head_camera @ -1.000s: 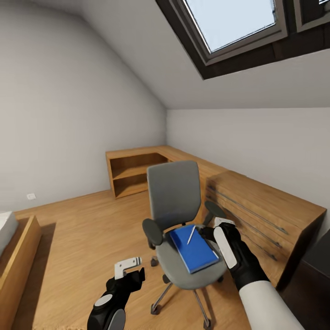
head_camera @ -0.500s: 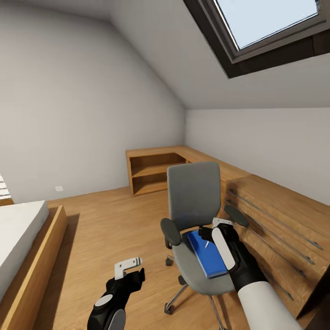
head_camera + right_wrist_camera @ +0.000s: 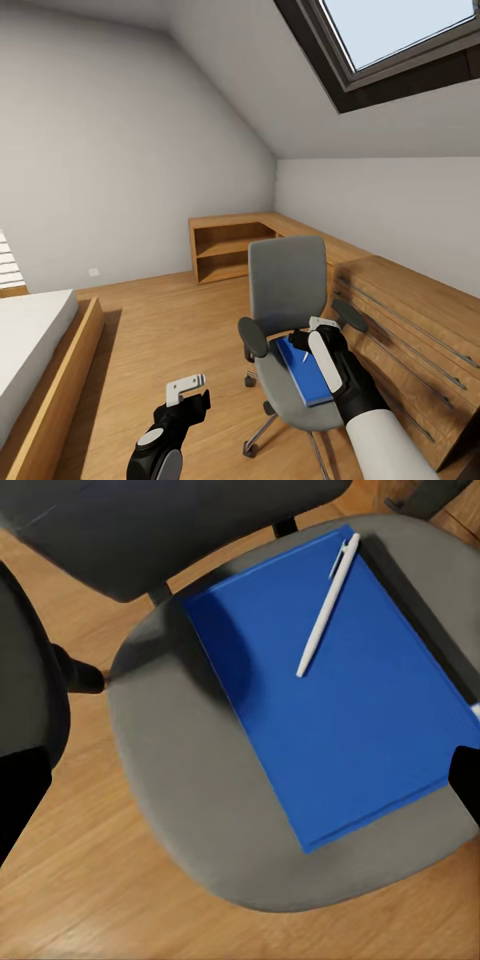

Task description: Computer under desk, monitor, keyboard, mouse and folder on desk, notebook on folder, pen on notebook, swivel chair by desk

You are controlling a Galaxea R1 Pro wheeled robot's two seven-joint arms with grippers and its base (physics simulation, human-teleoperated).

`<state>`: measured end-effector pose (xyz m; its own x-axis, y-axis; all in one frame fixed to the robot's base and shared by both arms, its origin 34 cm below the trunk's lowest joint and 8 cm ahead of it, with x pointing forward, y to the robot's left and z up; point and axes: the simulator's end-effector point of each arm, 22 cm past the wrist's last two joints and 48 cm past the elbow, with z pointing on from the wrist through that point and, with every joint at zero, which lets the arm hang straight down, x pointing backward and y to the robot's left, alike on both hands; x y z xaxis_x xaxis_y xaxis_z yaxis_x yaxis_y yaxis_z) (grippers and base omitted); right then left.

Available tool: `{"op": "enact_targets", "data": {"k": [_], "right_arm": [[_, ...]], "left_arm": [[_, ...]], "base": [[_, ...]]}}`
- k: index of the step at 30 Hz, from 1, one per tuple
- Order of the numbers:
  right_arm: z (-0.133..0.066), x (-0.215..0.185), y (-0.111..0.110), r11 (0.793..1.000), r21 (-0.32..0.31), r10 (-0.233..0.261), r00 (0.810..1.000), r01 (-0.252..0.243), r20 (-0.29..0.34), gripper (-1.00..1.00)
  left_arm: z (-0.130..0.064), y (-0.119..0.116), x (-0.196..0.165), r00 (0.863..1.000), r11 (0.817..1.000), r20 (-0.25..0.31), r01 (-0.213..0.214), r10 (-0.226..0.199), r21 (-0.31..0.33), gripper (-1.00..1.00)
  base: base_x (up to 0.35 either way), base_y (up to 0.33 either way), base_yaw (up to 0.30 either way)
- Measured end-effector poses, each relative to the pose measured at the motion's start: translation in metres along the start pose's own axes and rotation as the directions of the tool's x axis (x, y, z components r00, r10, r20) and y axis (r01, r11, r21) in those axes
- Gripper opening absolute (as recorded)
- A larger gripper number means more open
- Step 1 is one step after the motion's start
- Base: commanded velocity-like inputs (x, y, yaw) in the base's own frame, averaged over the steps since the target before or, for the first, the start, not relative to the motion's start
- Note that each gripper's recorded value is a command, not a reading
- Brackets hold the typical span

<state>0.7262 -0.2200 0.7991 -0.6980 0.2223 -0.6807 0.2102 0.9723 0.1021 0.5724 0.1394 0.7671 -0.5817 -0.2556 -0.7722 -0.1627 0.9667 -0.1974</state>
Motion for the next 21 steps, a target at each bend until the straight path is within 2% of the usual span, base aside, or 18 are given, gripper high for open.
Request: {"op": "enact_targets", "data": {"k": [11,15,21], "right_arm": [[0.028,0.007,-0.025,0.996,0.065,0.054,0.996,-0.059,0.076,1.0],[0.032,0.003,-0.031,0.994,0.096,0.033,0.992,-0.045,0.125,1.0],[0.039,0.001,-0.044,0.988,0.152,-0.006,0.981,-0.024,0.195,1.0]], "left_arm": [[0.0,0.002,-0.002,1.0,1.0,0.004,0.004,-0.004,-0.002,1.0],[0.0,0.002,-0.002,1.0,1.0,0.004,0.005,-0.005,-0.003,1.0],[0.0,0.002,-0.002,1.0,1.0,0.006,0.005,-0.005,-0.001,1.0]], "base": [[0.048,0.011,0.0],[0.016,0.001,0.0],[0.199,0.0,0.0]]}}
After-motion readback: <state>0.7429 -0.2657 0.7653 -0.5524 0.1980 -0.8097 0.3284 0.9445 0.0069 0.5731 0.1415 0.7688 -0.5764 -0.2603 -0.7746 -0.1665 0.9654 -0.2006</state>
